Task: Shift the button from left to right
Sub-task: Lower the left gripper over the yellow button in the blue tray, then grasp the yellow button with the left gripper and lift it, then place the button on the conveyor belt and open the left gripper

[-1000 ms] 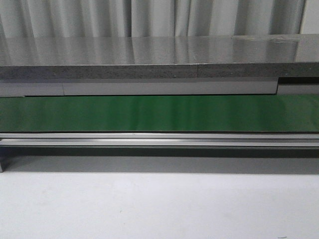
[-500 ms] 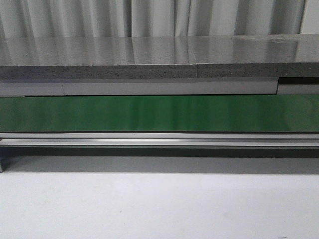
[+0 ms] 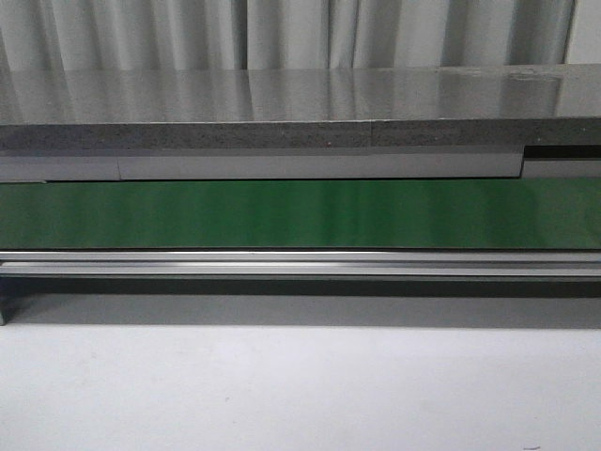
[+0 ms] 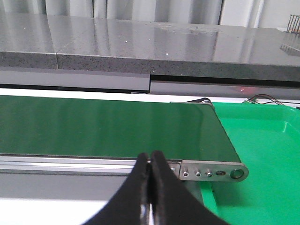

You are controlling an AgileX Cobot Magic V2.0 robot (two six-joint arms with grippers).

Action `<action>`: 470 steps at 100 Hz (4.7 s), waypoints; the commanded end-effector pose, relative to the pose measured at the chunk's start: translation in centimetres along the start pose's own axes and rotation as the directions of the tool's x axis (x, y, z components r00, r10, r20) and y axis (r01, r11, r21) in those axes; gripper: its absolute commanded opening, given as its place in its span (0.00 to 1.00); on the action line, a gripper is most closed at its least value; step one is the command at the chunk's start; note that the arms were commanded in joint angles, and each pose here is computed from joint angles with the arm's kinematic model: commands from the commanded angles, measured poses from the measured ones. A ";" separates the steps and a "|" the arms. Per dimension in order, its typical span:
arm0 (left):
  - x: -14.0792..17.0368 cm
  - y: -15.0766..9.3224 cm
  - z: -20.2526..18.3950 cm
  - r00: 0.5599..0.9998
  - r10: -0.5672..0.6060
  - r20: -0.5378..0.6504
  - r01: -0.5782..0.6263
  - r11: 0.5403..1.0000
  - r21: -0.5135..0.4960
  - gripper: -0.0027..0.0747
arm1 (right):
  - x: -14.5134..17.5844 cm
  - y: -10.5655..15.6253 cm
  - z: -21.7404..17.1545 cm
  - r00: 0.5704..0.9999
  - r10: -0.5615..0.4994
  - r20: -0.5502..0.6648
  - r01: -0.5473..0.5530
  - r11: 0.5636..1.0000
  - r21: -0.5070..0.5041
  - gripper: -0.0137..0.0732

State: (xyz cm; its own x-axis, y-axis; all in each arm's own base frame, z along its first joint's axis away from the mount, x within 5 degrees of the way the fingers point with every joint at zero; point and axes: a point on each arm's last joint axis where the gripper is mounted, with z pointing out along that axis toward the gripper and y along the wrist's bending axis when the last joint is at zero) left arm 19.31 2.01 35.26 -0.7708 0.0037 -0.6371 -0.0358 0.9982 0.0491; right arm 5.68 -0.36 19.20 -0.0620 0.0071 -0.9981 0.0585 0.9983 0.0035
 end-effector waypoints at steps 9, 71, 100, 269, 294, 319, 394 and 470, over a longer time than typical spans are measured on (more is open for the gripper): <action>-2.9 3.2 2.3 0.997 -0.074 0.021 0.076 0.994 -0.081 0.87 | -0.8 0.0 -0.1 0.996 -0.004 0.094 0.004 1.000 0.000 0.02; -6.7 7.6 17.5 0.969 -0.117 -0.217 0.095 0.989 -0.110 0.87 | -0.8 0.0 -0.1 0.996 -0.004 0.094 0.004 1.000 0.000 0.02; -5.8 8.1 20.9 0.947 -0.130 -0.293 0.104 0.989 -0.102 0.87 | -0.8 0.0 -0.1 0.996 -0.004 0.094 0.004 1.000 0.000 0.02; -8.3 5.2 17.4 0.954 -0.140 -0.264 0.150 0.989 0.017 0.04 | -0.8 0.0 -0.1 0.996 -0.004 0.094 0.004 1.000 0.000 0.02; -8.6 0.4 17.6 0.959 -0.021 -0.283 0.054 0.993 0.107 0.04 | -0.8 0.0 -0.1 0.996 -0.004 0.094 0.004 1.000 0.000 0.02; -8.5 -1.7 18.2 0.954 0.042 -0.296 0.001 0.989 0.145 0.17 | -0.8 0.0 -0.1 0.996 -0.004 0.094 0.004 1.000 0.000 0.02; -10.0 -2.4 10.0 0.995 0.070 -0.076 -0.052 0.976 0.212 0.88 | -0.8 0.0 -0.1 0.996 -0.004 0.094 0.004 1.000 0.000 0.02; 9.3 -3.2 -5.5 0.702 0.057 0.710 -0.187 0.977 0.106 0.88 | -0.8 0.0 -0.1 0.996 -0.004 0.094 0.004 1.000 0.000 0.02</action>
State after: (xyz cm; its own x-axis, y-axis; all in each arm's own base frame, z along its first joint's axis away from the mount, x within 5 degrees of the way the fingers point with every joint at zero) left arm 10.50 -1.74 33.39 -0.2420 0.1394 -0.9602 0.2040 0.9748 0.0901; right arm 5.68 -0.36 19.20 -0.0620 0.0071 -0.9981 0.0585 0.9983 0.0035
